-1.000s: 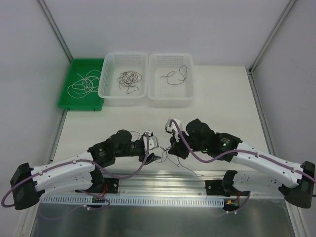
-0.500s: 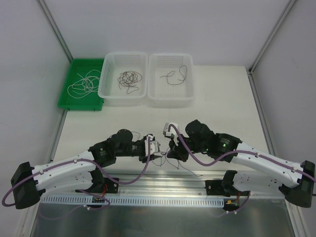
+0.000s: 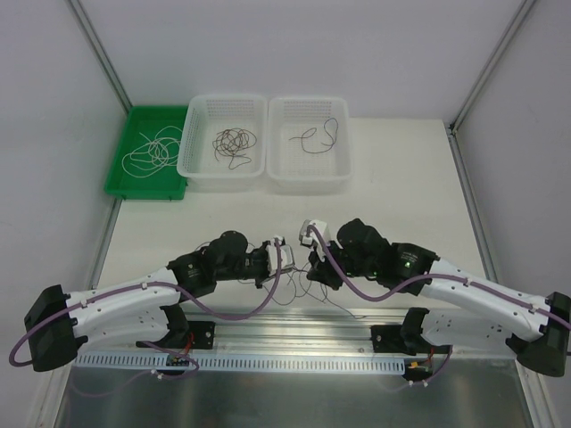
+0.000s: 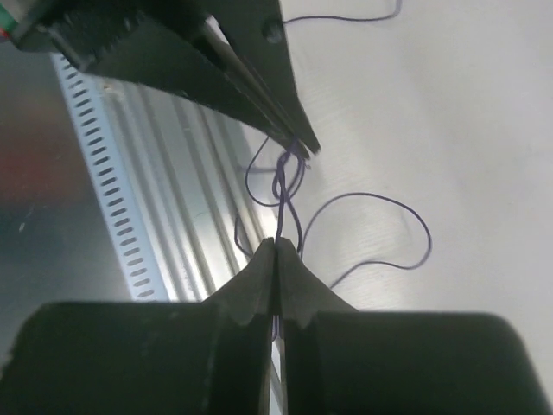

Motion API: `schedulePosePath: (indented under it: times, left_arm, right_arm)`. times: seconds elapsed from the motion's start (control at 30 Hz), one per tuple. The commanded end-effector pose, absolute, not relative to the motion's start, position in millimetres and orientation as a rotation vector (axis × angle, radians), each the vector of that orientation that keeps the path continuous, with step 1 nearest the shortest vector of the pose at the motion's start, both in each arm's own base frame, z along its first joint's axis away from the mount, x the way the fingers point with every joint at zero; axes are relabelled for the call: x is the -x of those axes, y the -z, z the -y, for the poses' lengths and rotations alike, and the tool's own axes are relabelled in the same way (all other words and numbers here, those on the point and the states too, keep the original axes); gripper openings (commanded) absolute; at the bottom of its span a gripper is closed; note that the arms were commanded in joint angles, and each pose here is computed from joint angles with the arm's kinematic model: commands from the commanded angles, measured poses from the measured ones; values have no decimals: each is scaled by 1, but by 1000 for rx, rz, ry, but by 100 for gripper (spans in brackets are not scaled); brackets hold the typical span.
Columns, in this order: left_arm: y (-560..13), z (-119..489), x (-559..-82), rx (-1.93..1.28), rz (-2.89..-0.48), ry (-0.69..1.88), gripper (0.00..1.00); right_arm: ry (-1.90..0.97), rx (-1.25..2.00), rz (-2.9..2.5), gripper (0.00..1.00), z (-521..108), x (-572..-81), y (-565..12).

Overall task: Untangle the cables
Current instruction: Untie the cable, then place the cable in the bin.

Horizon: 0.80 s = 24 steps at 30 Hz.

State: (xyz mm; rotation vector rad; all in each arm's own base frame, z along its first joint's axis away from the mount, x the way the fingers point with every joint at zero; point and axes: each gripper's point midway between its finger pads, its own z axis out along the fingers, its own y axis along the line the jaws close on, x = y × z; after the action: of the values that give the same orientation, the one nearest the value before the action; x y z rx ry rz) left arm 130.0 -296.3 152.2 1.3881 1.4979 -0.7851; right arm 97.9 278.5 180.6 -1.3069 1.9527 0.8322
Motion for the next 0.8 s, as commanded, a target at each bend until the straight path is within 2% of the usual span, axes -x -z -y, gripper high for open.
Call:
schedulePosePath:
  times: [0.0, 0.03, 0.17, 0.33, 0.43, 0.57, 0.77]
  left_arm:
    - [-156, 284, -162, -1166, -1636, 643, 0]
    - [-155, 277, -171, -1112, -1666, 588, 0]
    - [-145, 248, -189, -910, -1778, 463, 0]
    - [-137, 204, -207, -697, -1902, 301, 0]
    - [-135, 178, -219, -535, -1980, 255, 0]
    - [-144, 169, -229, -345, -2050, 369, 0]
    - [-164, 180, -226, -352, -2138, 484, 0]
  right_arm:
    - [-642, 1118, -1985, 1, -250, -126, -189]
    - [-523, 1005, -2004, 1, -234, -147, -193]
    - [-349, 700, -2056, 1, -186, -179, -209]
    - [-294, 363, -2018, 1, -141, -200, -237]
    - [-310, 298, -1989, 1, -136, -206, -247]
    - [-339, 301, -1966, 1, -146, -221, -272]
    - [-349, 325, -1874, 1, -164, -258, -355]
